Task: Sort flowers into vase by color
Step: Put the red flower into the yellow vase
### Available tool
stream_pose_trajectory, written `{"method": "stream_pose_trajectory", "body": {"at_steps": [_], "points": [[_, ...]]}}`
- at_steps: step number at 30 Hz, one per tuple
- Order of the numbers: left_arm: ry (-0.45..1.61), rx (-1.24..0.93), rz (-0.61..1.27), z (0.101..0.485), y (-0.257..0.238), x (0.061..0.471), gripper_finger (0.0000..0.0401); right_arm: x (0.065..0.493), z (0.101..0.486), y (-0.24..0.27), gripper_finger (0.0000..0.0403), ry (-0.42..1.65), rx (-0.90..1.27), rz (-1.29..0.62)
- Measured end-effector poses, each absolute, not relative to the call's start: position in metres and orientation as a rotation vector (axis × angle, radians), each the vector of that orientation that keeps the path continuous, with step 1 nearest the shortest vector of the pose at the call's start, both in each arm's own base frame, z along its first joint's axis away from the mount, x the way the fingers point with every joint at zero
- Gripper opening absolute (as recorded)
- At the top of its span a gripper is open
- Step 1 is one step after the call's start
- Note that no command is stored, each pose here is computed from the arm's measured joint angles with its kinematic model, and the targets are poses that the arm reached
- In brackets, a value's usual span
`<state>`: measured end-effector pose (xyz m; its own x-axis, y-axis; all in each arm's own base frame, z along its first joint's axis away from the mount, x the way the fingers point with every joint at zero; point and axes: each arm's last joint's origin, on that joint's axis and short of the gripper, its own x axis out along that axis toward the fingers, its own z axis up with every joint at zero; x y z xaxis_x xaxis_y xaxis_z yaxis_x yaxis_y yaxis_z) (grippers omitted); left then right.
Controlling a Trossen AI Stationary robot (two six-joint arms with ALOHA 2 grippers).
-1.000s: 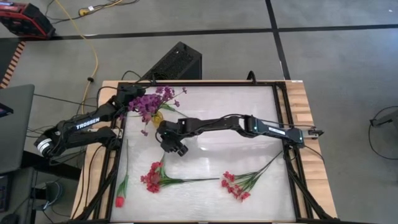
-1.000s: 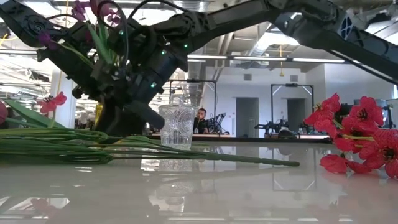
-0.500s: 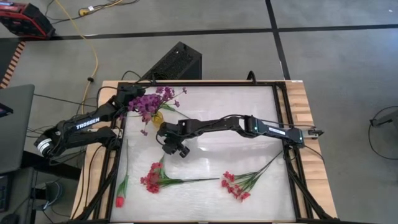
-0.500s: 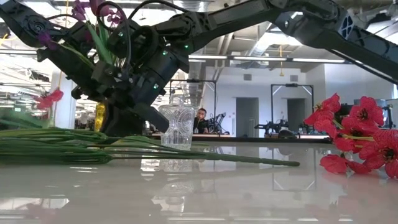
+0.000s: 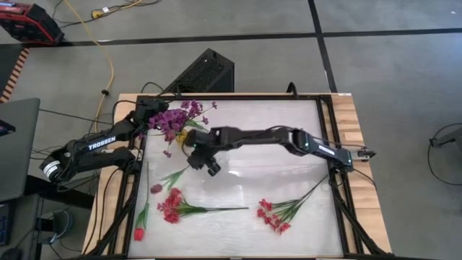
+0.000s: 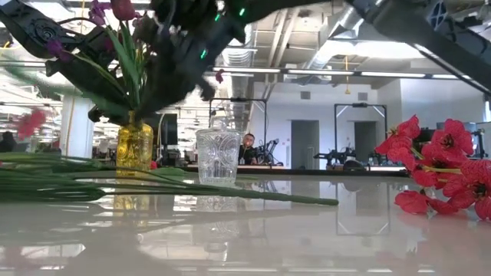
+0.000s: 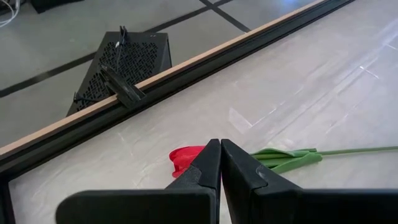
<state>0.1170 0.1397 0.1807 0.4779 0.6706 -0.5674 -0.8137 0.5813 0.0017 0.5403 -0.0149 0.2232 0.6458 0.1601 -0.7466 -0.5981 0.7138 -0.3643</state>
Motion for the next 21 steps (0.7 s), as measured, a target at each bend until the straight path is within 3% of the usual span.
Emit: {"method": "stream_pose_trajectory", "body": {"at_steps": [6,12,21], "points": [[0.558,-0.287,0.908,0.181,0.139,0.117,0.0000,0.529,0.273,-0.033,0.0016,0.524,-0.502,0.607],[0.564,-0.290,0.902,0.180,0.139,0.117,0.0000,0.531,0.289,-0.037,0.0016,0.280,-0.432,0.798],[0.568,-0.300,0.866,0.179,0.138,0.118,0.0000,0.523,0.312,-0.041,0.0016,0.178,-0.444,0.847]]}}
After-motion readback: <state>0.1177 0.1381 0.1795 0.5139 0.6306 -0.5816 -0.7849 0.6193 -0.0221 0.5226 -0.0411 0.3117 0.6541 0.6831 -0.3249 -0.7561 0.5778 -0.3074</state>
